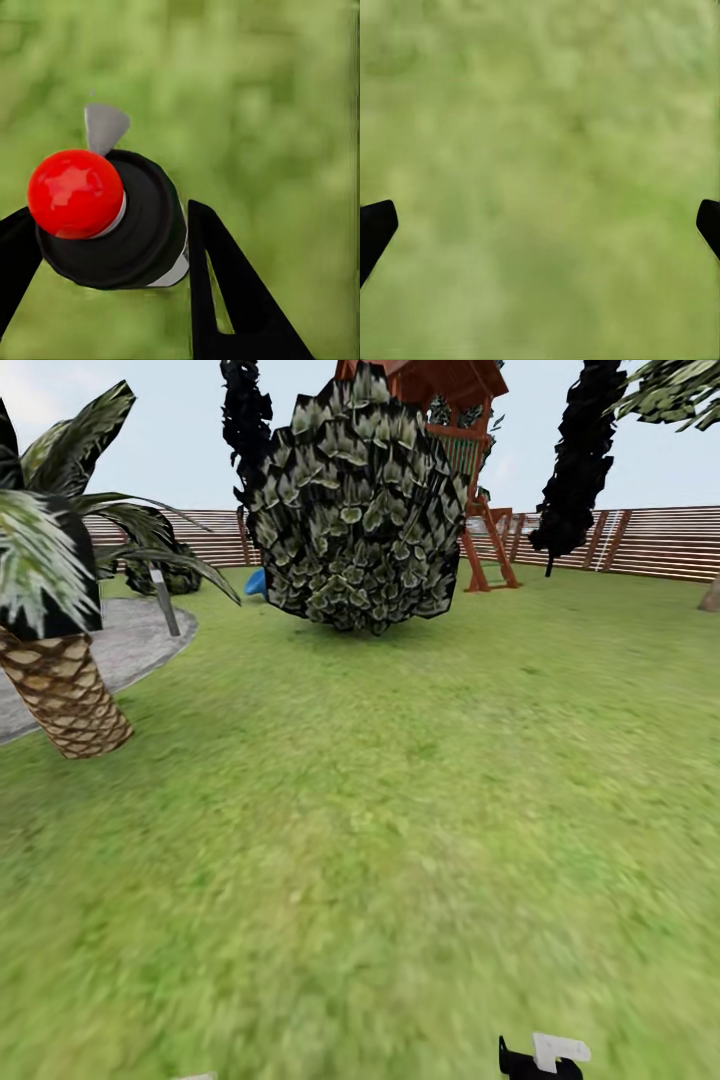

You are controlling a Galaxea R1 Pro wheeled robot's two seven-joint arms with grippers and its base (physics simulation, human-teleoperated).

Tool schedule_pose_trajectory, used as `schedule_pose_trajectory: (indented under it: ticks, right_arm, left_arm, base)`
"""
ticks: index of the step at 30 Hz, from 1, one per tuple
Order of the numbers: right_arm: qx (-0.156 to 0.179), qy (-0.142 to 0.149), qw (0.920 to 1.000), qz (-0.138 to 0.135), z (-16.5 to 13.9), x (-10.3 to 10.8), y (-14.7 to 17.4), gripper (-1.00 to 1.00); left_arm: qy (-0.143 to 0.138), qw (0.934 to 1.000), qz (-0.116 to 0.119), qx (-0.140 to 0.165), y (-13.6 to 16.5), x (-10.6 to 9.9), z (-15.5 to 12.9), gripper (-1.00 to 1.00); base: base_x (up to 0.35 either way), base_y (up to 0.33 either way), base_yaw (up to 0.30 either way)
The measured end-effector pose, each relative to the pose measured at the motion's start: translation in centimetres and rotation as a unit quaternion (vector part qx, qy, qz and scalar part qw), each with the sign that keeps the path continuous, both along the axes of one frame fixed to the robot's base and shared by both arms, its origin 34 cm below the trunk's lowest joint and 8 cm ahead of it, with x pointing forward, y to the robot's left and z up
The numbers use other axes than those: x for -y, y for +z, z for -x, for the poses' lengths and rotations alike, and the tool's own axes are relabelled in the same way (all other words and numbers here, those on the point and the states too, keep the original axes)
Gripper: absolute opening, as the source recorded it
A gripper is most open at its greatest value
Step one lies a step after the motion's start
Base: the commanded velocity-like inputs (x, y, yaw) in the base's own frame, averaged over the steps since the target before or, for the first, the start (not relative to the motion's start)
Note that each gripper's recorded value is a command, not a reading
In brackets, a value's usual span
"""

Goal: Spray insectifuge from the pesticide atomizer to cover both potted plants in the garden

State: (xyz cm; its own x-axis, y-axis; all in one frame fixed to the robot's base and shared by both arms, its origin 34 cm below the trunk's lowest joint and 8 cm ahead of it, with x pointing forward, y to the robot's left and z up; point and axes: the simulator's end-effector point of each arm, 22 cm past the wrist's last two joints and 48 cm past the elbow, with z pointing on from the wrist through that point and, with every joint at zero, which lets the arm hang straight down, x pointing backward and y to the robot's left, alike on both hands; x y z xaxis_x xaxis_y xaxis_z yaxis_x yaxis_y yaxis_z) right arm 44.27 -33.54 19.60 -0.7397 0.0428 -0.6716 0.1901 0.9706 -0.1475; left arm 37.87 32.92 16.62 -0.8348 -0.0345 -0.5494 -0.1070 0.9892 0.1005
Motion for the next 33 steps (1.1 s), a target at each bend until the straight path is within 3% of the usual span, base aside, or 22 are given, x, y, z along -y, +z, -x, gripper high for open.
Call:
schedule_pose_trajectory:
  ticks: [33]
  right_arm:
    - [-0.001, 0.001, 1.0, 0.0, 0.1, -0.04, -0.05, 1.0]
  left_arm:
    - [-0.001, 1.0, 0.001, 0.0, -0.01, 0.13, -0.01, -1.0]
  base:
    - [0.337, -0.076, 0.0]
